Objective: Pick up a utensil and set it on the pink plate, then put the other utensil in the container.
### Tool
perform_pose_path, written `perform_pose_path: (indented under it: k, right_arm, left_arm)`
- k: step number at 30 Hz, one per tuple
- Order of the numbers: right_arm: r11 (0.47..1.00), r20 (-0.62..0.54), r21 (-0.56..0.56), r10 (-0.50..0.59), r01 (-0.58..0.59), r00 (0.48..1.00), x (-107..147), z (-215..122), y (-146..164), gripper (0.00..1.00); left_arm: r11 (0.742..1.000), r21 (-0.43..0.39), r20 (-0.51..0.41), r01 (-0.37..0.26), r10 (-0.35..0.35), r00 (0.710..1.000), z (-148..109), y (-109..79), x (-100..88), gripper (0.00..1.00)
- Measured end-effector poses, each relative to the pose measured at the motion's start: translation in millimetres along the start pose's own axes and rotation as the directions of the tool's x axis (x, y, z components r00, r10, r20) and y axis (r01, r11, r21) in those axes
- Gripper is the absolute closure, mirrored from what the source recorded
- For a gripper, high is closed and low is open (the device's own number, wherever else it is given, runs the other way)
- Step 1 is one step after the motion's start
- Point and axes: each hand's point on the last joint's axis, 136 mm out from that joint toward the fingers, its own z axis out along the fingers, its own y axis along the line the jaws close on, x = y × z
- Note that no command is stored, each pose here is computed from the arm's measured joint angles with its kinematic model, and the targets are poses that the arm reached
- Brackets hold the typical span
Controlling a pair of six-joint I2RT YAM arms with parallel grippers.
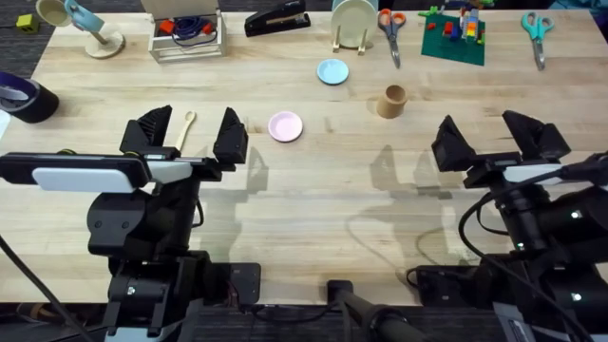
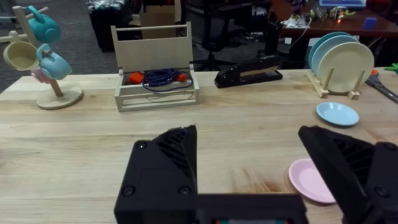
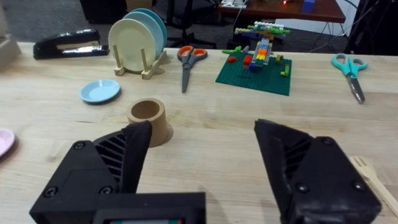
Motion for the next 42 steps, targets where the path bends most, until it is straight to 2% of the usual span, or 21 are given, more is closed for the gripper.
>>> perform_pose_path:
  k: [24, 27, 29, 34, 38, 42]
  right_arm:
    - [1.0, -0.006, -0.003, 0.0, 0.0, 1.0, -1.0, -0.9, 0.5, 0.007]
    - [1.0, 0.007, -0.004, 0.0, 0.0, 1.0, -12.4, -3.9, 0.7, 0.006]
    - [1.0, 0.036, -0.003, -0.002, 0.002, 0.999, -29.5, -8.2, 0.8, 0.007]
    - [1.0, 0.071, -0.007, -0.003, 0.004, 0.997, -68.9, -25.0, 1.8, 0.007]
    - [1.0, 0.02, -0.009, -0.004, 0.005, 1.0, -86.6, -39.0, 2.7, 0.007]
    - [1.0, -0.082, -0.011, -0.025, 0.024, 0.996, -98.6, -49.9, 2.9, 0.007]
  left_arm:
    - [1.0, -0.006, 0.004, -0.018, 0.018, 1.0, -1.0, 1.0, -4.7, 0.006]
    - [1.0, -0.016, 0.023, -0.019, 0.02, 1.0, -5.3, 2.6, -22.9, 0.007]
    - [1.0, -0.022, 0.027, -0.02, 0.02, 0.999, -11.4, 3.6, -39.8, 0.007]
    - [0.999, -0.032, -0.027, -0.021, 0.021, 0.999, -30.9, 5.3, -67.3, 0.007]
    - [0.999, -0.031, -0.104, -0.025, 0.022, 0.994, -43.7, 5.3, -90.6, 0.007]
    - [0.999, -0.03, -0.174, -0.026, 0.021, 0.985, -50.6, 5.3, -120.8, 0.007]
